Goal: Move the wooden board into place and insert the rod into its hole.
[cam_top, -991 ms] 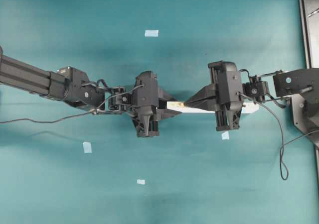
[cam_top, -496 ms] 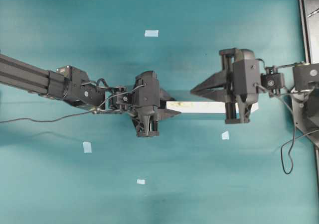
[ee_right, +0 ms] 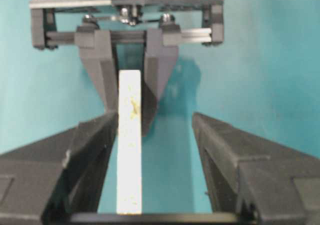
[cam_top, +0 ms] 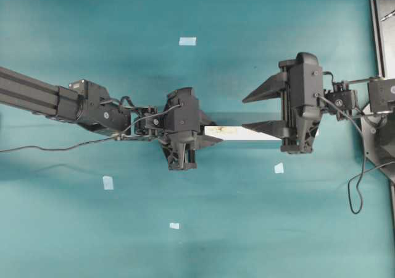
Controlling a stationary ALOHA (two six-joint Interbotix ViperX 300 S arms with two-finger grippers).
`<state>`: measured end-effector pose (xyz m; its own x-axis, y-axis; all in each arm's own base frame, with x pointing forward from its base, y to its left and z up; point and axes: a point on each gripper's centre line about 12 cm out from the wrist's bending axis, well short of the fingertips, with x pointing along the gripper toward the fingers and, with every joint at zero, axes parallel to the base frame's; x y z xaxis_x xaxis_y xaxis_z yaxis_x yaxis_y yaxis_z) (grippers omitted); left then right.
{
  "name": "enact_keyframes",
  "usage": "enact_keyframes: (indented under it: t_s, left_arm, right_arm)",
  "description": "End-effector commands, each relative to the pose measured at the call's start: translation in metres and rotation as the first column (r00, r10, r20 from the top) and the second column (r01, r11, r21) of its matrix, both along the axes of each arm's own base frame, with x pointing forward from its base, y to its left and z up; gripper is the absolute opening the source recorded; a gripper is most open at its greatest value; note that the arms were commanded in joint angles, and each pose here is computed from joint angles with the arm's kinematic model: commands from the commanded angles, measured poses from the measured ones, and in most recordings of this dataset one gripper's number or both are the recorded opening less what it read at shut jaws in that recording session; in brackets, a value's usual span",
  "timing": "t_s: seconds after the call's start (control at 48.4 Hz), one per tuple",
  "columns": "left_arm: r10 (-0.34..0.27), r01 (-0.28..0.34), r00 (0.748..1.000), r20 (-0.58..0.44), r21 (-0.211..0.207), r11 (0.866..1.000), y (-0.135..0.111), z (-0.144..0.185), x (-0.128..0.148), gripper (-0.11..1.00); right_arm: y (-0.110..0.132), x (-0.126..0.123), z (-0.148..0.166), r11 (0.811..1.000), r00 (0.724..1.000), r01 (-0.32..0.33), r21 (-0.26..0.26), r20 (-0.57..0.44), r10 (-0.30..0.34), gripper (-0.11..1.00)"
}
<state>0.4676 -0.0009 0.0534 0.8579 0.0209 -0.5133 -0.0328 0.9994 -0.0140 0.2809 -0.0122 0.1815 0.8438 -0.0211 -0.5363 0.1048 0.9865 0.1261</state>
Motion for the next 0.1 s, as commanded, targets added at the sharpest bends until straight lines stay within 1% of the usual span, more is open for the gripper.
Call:
enact_keyframes:
  t_s: [0.0,0.083]
  left_arm:
    - [-0.010,0.010,0.999,-0.050,-0.005,1.000,-0.0046,-0.0055,-0.0047,0.21]
    - [-0.012,0.011,0.997,-0.070,-0.007,1.000,-0.0055,-0.0072,-0.0057,0.21]
  right_arm:
    - [0.0012,0.0033,0.0086,1.000,1.000,-0.005,0.000,0.029,0.005,0.70]
    - [0.0018,0.0007,0.0053,1.000,1.000,-0.005,0.003,0.020,0.004,0.70]
